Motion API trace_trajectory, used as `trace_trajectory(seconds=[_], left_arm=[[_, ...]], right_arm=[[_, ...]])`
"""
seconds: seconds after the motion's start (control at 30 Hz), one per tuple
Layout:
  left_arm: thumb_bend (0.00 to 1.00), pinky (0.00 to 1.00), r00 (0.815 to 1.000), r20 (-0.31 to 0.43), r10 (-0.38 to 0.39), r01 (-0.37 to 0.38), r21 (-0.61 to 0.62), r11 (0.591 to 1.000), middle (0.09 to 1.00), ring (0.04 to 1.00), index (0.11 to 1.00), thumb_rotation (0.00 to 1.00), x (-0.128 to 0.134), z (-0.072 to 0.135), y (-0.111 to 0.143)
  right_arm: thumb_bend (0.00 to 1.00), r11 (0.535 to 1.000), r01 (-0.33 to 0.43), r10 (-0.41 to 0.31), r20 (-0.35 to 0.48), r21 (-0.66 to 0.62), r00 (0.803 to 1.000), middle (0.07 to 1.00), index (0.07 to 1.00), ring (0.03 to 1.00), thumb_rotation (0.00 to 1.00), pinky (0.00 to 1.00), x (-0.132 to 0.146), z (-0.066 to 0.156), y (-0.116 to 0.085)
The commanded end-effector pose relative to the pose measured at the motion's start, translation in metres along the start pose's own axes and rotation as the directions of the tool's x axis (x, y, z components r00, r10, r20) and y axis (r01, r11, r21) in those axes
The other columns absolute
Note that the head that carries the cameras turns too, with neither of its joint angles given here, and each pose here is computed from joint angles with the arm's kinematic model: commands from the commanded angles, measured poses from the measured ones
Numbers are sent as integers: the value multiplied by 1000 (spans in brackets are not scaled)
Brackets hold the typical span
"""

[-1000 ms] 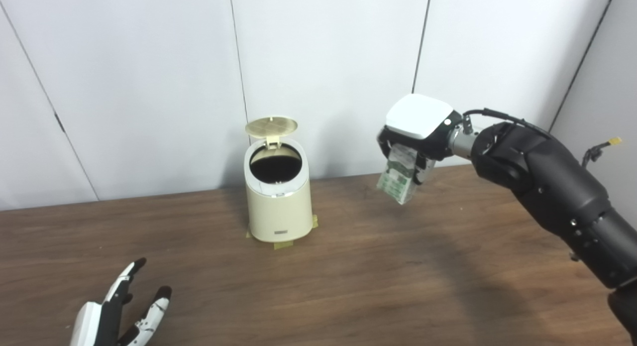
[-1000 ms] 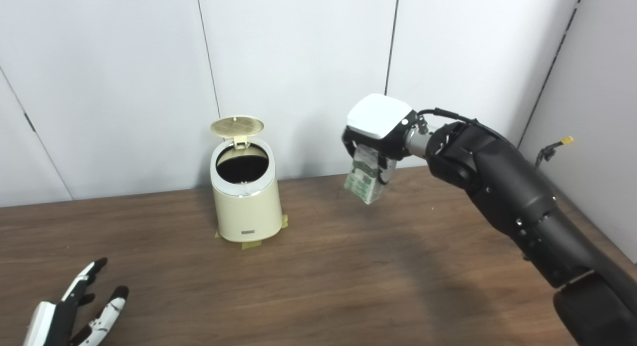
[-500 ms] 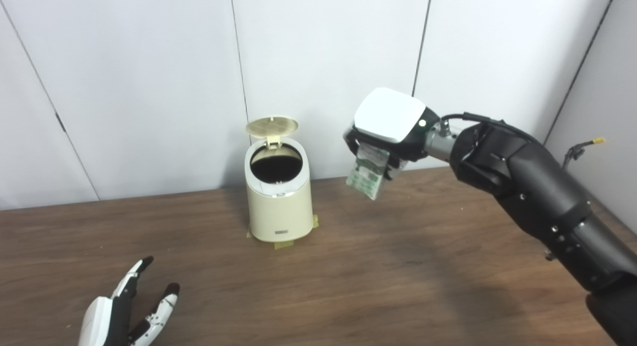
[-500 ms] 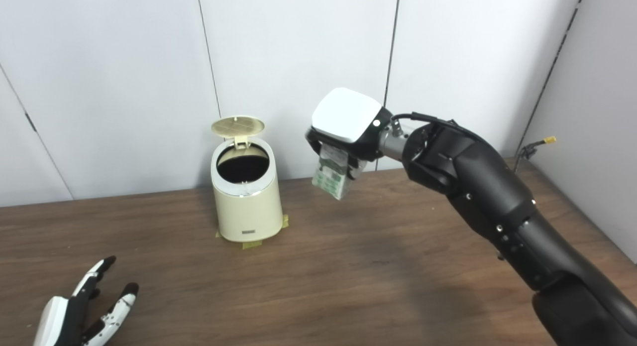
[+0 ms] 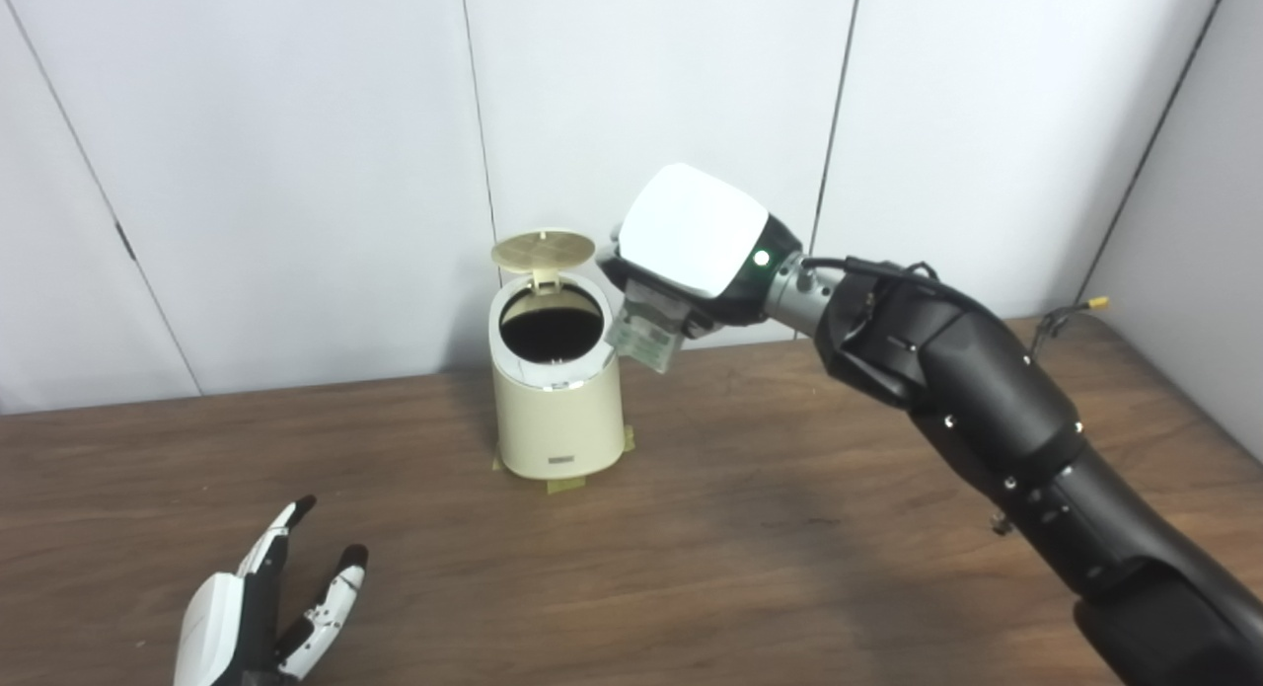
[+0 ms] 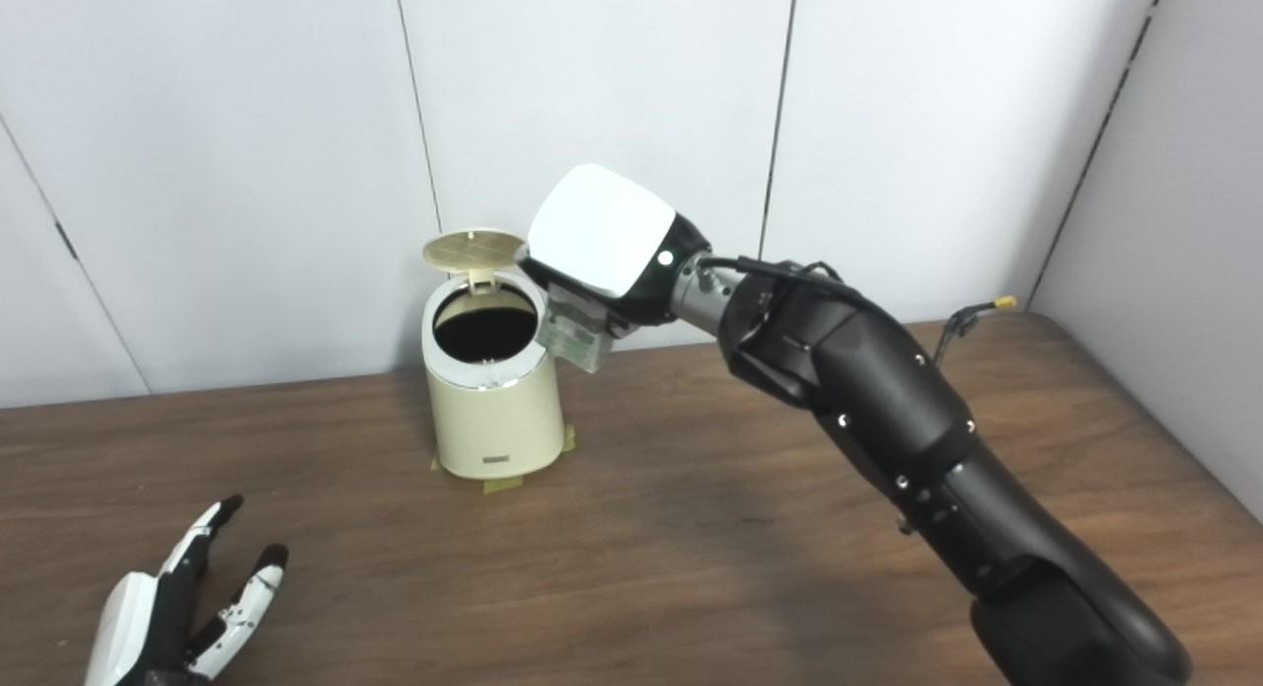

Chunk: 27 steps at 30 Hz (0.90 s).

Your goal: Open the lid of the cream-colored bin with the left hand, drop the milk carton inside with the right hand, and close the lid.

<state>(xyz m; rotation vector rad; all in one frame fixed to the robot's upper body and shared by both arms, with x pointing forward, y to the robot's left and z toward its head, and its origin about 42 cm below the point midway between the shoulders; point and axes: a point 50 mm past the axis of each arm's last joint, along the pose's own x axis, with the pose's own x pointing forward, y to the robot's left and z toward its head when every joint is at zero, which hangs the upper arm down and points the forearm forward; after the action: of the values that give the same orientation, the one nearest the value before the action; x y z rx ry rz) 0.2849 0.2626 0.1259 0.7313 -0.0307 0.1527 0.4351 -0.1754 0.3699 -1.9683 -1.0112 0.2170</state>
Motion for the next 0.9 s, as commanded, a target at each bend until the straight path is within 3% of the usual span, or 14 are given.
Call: trace_trajectory(seconds=[0.0, 0.23, 0.37, 0.57, 0.87], left_arm=[[474, 885, 1000, 19, 24, -25, 14, 1000, 919, 922, 908, 692, 4, 2, -1], [498, 865, 999, 23, 24, -25, 18, 1000, 912, 909, 907, 698, 3, 2, -4], [511, 854, 999, 26, 19, -19, 15, 1000, 909, 904, 904, 702, 1, 3, -7], [508, 873, 1000, 20, 18, -19, 11, 1000, 912, 911, 908, 689, 0, 3, -10], [506, 876, 1000, 19, 17, -17, 19, 1000, 915, 914, 905, 697, 0, 3, -13]], right_arm=[[520, 990, 120, -126, -93, -70, 988, 474, 505, 408, 0, 309, 9, -30, -34], [516, 981, 172, -180, -95, -88, 979, 460, 523, 384, 0, 297, 14, -26, -36], [516, 960, 265, -272, -74, -88, 960, 448, 522, 382, 0, 296, 19, -23, -26], [519, 960, 273, -277, -70, -66, 958, 491, 502, 406, 0, 331, 24, -18, -14], [518, 939, 342, -343, -42, -22, 938, 460, 513, 396, 0, 296, 29, -15, -2]])
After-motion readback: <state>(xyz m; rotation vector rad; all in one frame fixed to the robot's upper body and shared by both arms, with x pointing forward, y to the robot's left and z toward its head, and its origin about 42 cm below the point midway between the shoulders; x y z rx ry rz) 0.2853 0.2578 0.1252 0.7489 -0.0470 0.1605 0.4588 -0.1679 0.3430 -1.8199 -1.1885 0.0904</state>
